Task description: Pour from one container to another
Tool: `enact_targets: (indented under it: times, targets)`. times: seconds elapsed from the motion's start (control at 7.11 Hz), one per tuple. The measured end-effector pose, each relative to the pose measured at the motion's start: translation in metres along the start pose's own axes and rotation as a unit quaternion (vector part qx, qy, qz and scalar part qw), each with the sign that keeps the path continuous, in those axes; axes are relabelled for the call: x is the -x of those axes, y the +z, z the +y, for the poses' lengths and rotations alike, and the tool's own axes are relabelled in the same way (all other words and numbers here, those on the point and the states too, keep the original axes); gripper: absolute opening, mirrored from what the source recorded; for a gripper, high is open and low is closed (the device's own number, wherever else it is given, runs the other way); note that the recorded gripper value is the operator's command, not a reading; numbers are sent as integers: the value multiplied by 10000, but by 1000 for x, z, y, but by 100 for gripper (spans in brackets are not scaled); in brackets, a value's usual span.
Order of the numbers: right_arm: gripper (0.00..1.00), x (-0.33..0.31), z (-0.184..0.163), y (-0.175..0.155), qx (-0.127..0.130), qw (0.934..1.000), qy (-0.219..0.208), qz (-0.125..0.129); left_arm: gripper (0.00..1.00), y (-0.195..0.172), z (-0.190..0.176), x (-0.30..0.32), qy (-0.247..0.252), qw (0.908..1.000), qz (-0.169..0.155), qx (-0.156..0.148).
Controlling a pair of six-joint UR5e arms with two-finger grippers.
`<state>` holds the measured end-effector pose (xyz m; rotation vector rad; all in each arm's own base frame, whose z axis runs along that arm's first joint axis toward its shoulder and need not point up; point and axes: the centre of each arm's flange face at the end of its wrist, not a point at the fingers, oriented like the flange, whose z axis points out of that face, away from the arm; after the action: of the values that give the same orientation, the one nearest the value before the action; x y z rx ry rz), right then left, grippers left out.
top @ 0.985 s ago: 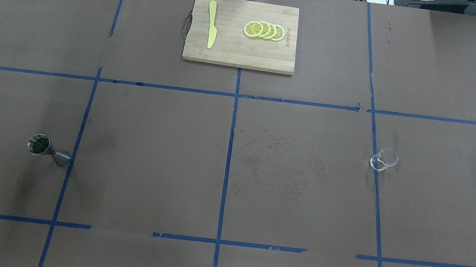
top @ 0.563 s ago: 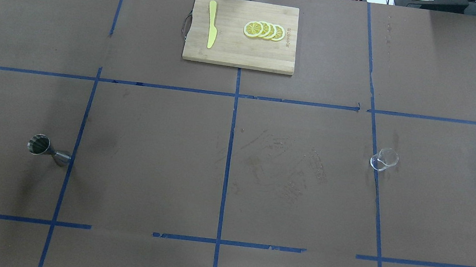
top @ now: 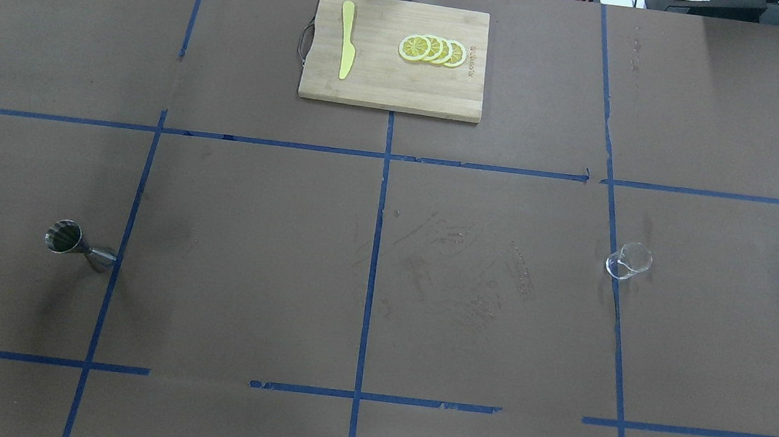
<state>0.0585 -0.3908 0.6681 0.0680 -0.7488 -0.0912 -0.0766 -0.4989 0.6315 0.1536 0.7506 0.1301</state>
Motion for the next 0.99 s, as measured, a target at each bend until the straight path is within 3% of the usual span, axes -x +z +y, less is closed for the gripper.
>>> enact_targets:
  times: [0.99]
  targets:
    - [100,0,1,1,15,10000,4,-15,100,8,41,4,132,9999,-4,77]
